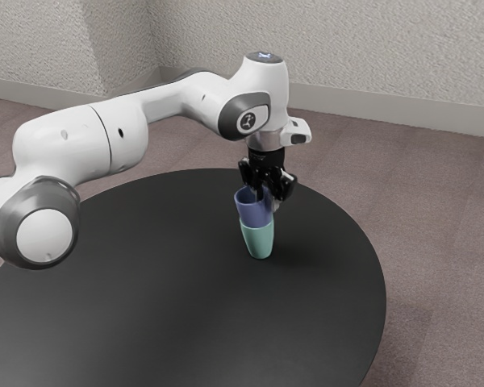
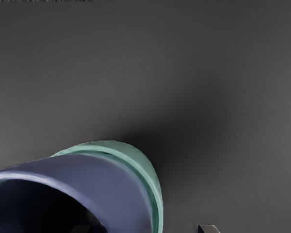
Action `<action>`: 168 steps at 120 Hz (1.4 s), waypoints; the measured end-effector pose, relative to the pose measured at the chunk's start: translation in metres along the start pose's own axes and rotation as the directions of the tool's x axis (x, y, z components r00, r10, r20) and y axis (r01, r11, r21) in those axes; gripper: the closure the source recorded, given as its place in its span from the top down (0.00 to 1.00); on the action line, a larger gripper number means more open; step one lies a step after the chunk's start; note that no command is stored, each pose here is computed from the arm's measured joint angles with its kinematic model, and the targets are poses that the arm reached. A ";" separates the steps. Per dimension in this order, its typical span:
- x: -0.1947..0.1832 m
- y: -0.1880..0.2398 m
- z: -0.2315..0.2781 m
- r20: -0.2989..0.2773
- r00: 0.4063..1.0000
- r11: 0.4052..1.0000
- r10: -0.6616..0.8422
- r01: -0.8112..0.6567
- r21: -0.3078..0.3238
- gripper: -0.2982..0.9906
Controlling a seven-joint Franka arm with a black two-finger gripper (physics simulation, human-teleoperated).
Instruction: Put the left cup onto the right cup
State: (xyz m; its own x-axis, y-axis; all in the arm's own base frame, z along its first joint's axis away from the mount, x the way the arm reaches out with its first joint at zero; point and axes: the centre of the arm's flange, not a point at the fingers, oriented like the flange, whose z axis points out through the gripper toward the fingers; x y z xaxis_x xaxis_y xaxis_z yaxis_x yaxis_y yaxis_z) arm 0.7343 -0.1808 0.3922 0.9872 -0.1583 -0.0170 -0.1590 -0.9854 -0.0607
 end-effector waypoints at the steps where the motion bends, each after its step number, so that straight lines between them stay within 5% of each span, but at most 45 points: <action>1: 0.000 0.000 0.000 0.000 1.000 1.000 0.000 0.000 0.000 0.47; 34: 0.000 0.000 -0.002 -0.004 1.000 1.000 0.003 -0.003 0.001 0.69; 92: -0.042 0.020 -0.092 -0.070 0.997 0.999 0.018 -0.016 0.039 0.76; 168: -0.175 -0.093 -0.188 -0.084 0.969 0.972 -0.231 0.234 0.031 0.77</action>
State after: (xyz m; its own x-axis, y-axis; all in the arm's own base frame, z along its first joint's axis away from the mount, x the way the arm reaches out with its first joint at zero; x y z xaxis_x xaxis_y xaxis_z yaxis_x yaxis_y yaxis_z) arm 0.5775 -0.0728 0.5882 0.9943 0.0687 0.0812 0.0762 -0.9927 -0.0940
